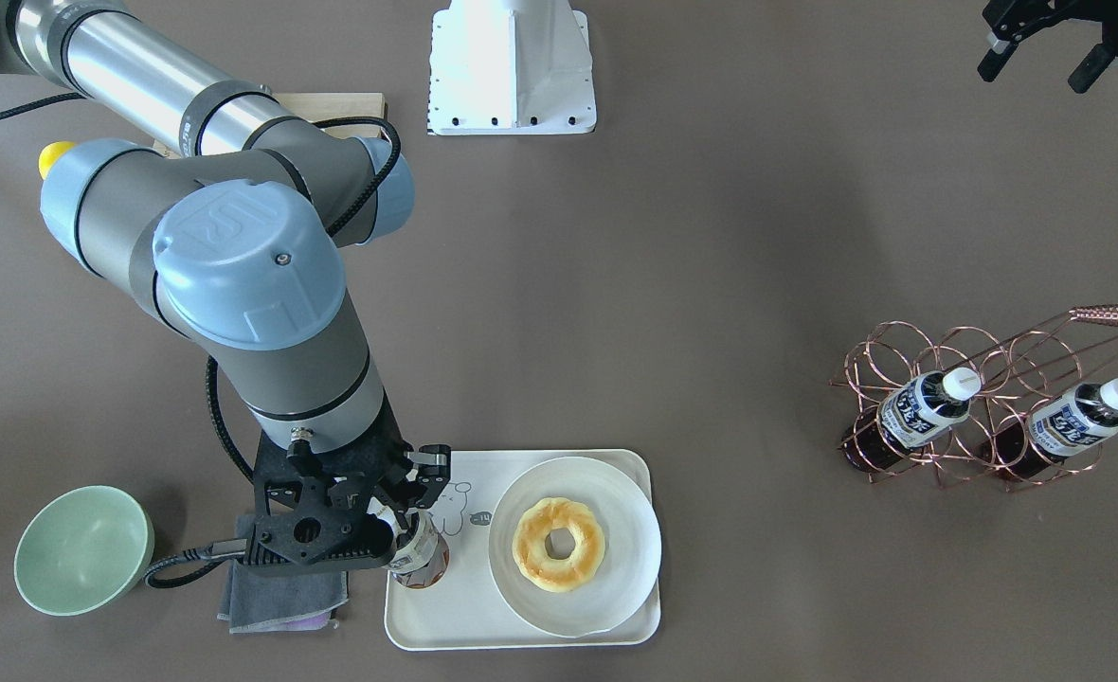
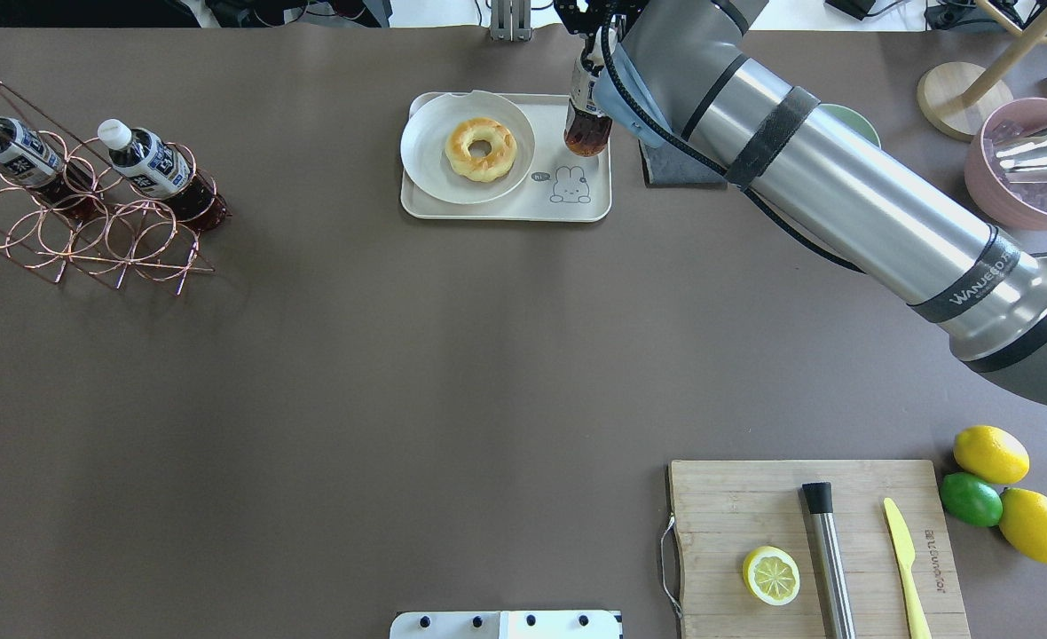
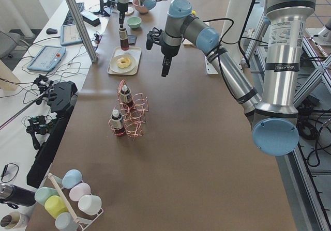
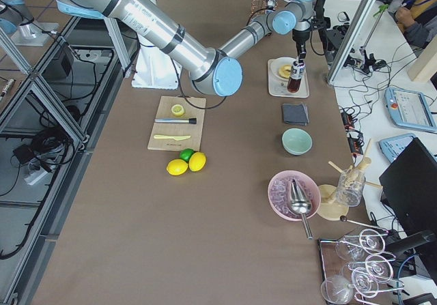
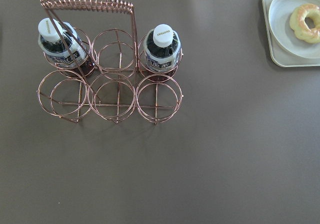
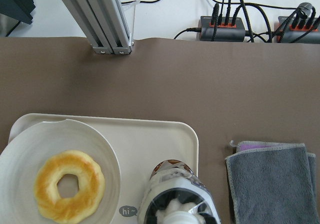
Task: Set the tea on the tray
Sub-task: 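Carry the bottle onto the cream tray beside the plate, lower it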
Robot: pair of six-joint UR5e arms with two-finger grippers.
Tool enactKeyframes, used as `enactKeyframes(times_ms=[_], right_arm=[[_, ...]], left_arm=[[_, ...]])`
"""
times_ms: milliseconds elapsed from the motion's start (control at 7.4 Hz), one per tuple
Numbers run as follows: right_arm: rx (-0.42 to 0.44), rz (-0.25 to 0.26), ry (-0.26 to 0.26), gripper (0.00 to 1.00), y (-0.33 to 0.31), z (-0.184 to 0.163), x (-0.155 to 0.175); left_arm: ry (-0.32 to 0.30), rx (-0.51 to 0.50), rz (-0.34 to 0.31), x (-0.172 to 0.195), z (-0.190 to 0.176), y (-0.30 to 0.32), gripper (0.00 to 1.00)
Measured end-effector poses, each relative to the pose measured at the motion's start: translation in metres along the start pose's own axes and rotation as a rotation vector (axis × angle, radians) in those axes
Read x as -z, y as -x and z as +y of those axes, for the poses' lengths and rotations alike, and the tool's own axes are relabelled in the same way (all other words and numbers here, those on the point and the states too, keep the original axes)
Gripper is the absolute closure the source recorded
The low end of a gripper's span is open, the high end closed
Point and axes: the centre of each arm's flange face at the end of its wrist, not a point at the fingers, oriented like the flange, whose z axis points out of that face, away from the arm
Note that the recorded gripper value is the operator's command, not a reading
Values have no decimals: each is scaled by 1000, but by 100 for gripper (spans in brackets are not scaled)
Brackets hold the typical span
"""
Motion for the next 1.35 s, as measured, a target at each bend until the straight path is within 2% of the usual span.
enactKeyframes(times_ms=[676,811,946,1351], right_arm=[[1,-16,3,100,9,5,-17],[1,-18,4,72,10,6,-18],[1,-18,4,1,10,6,-18],[7,-8,-5,0,15,10,-22]], left_arm=[[2,-6,2,-2,-1,-3,3],[1,-6,3,-1,-1,-3,3],[2,-6,3,-1,-1,-3,3],[5,-6,3,-2,0,-3,3]])
